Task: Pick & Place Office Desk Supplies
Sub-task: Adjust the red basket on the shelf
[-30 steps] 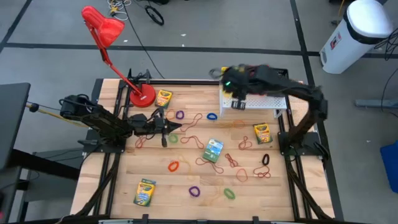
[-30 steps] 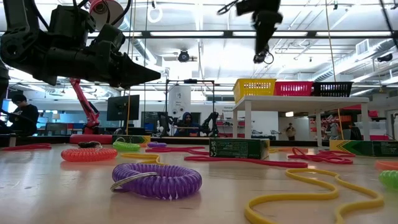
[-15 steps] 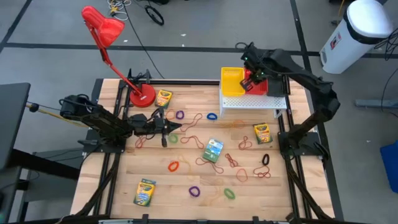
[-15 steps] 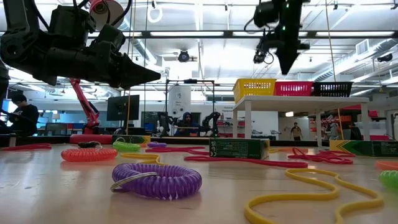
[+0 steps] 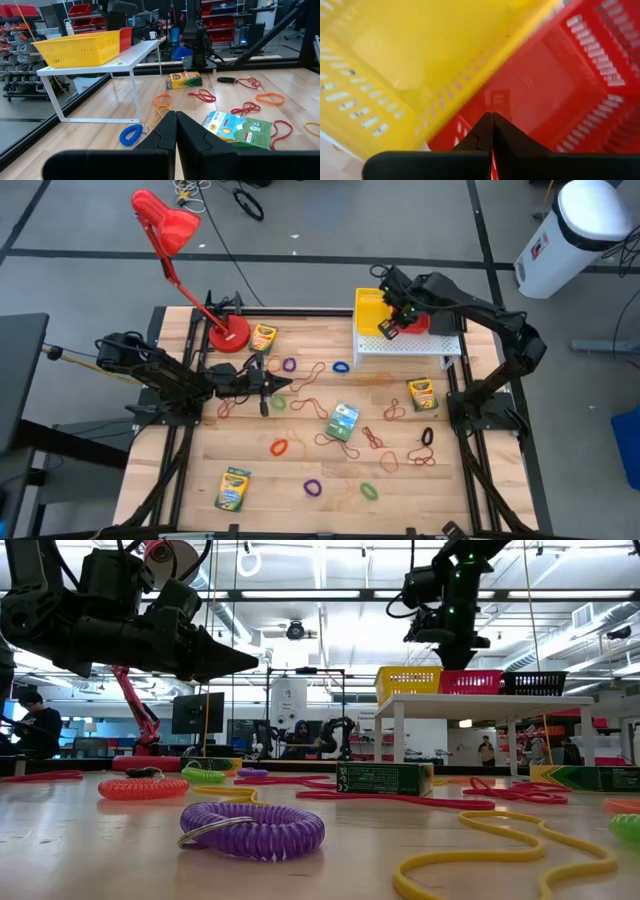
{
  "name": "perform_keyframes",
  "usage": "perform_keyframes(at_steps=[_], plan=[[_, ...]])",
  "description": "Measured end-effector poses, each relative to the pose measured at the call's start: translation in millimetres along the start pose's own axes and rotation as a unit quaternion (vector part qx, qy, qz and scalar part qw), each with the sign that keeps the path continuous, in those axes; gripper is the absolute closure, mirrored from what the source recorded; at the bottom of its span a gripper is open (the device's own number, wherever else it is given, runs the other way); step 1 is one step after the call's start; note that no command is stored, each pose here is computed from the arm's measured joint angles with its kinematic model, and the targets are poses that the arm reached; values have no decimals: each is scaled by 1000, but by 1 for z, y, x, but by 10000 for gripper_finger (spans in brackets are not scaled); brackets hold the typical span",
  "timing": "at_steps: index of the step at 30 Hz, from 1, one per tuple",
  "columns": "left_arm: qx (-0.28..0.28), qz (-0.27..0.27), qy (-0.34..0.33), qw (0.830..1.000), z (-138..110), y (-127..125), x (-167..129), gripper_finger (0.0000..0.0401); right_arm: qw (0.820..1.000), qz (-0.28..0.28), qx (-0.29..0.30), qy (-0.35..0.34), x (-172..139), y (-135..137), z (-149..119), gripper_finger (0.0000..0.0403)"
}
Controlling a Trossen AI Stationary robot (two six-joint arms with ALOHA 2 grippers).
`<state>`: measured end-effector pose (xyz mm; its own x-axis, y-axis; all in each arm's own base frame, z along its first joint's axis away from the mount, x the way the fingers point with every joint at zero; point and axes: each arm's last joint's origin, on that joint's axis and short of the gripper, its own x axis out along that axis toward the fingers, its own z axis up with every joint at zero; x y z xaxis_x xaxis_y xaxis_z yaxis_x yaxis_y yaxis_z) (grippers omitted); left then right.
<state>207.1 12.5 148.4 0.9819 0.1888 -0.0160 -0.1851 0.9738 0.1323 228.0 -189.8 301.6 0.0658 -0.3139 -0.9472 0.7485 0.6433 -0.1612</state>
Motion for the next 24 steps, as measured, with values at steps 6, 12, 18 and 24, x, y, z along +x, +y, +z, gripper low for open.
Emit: perform_keyframes(at_steps=[6,12,18,24], plan=[[0,3,0,1000,0,0,0,392,1000,24,-18,2,0,1,0,400],[0,3,1,1000,0,0,0,392,998,40,-51,17,0,3,-3,399],[-1,3,1,1000,0,0,0,392,997,45,-59,21,-10,1,-11,399],[-1,3,0,1000,0,0,0,392,998,51,-37,-29,-31,-4,-16,399]])
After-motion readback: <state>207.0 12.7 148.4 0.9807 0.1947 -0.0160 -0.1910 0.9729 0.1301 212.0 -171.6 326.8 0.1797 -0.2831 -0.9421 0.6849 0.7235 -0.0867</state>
